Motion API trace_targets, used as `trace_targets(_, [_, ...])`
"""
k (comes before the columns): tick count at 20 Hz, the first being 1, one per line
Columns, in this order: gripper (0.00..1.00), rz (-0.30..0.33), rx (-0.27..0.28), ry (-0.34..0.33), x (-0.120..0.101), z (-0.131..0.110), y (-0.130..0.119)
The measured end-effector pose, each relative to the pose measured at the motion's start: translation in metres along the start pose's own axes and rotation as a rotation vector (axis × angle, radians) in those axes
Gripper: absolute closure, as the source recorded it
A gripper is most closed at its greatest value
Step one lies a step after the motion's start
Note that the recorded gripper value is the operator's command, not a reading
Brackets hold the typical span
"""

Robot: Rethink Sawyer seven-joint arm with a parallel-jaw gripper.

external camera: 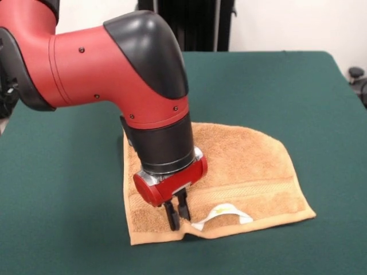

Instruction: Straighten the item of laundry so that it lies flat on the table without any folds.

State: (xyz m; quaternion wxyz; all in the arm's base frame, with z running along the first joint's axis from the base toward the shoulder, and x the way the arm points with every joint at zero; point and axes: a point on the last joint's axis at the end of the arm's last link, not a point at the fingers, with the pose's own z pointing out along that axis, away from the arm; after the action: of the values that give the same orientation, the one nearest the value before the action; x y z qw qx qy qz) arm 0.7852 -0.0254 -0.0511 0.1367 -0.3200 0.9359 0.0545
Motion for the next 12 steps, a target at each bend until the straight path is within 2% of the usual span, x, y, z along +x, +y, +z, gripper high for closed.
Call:
trace_targets(7, [1.0, 0.018, 0.015, -0.01, -0.002, 0.001, -0.013])
trace_targets(12, [1.0, 0.034, 0.005, -0.006, -0.003, 0.001, -0.021])
